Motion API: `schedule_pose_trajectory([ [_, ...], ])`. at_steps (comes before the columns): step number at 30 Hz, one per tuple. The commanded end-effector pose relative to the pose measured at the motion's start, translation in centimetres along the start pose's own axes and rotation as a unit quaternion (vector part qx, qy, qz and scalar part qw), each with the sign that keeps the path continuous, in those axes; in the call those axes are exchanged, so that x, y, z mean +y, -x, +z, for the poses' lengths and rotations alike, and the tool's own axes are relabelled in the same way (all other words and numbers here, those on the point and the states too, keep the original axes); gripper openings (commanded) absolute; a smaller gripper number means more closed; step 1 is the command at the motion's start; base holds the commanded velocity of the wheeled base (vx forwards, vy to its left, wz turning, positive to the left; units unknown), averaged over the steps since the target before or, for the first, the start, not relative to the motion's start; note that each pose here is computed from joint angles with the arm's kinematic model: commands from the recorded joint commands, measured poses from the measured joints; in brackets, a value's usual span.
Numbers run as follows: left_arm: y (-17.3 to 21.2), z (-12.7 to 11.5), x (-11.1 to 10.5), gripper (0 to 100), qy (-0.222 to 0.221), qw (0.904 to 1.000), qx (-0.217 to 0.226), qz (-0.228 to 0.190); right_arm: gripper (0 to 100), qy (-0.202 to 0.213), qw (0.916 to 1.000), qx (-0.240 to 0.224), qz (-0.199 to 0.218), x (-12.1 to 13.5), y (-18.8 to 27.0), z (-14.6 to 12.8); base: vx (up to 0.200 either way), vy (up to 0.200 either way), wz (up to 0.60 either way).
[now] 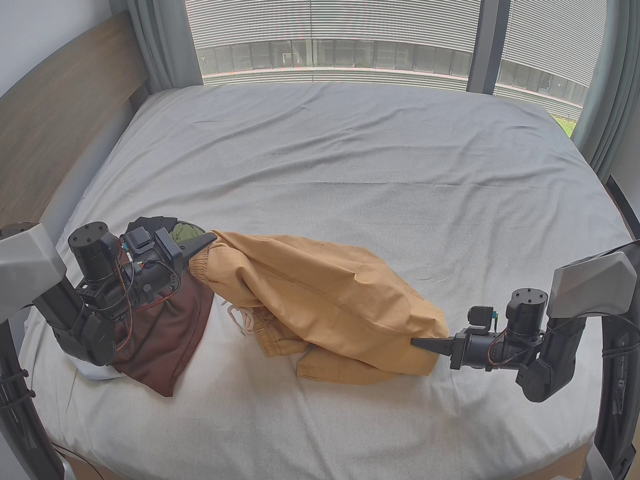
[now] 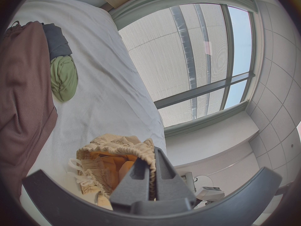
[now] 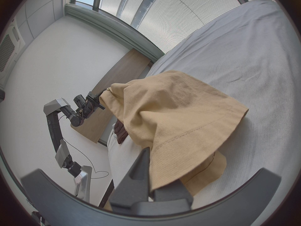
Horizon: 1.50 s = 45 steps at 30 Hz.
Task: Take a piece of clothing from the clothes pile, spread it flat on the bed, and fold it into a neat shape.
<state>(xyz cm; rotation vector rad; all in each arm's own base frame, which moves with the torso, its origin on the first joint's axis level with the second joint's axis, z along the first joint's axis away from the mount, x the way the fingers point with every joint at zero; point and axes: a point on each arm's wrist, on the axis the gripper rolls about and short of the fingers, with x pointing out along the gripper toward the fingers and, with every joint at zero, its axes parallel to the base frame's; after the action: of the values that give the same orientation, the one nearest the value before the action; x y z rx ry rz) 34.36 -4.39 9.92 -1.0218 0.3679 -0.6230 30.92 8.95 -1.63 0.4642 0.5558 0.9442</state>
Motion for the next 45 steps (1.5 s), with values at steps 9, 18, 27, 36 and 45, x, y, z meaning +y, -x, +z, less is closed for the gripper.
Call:
schedule_pose_trajectory([
  [9,1.6,0.4,-3.8,0,-0.049,0.9962,-0.021,-0.068,0,0.075,0.99,-0.117,0.026,6.9,3.1,7.5,0.0,0.0,0.0],
  [18,3.0,1.1,-5.7,0,-0.071,0.9931,-0.033,-0.087,0,0.075,0.9867,-0.142,0.026,7.2,3.9,8.9,0.0,0.0,0.0],
  [27,3.6,1.2,-5.7,0,-0.082,0.9926,-0.031,-0.085,0,0.071,0.9864,-0.148,0.013,6.9,3.9,8.8,0.0,0.0,0.0],
  [36,4.3,1.5,-5.5,0,-0.077,0.9958,-0.014,-0.047,0,0.07,0.9851,-0.157,0.0,6.0,4.0,9.2,0.0,0.0,0.0],
  [45,4.5,1.6,-5.6,0,-0.098,0.9949,-0.005,-0.023,0,0.075,0.9816,-0.175,-0.01,5.5,4.7,10.1,0.0,0.0,0.0],
])
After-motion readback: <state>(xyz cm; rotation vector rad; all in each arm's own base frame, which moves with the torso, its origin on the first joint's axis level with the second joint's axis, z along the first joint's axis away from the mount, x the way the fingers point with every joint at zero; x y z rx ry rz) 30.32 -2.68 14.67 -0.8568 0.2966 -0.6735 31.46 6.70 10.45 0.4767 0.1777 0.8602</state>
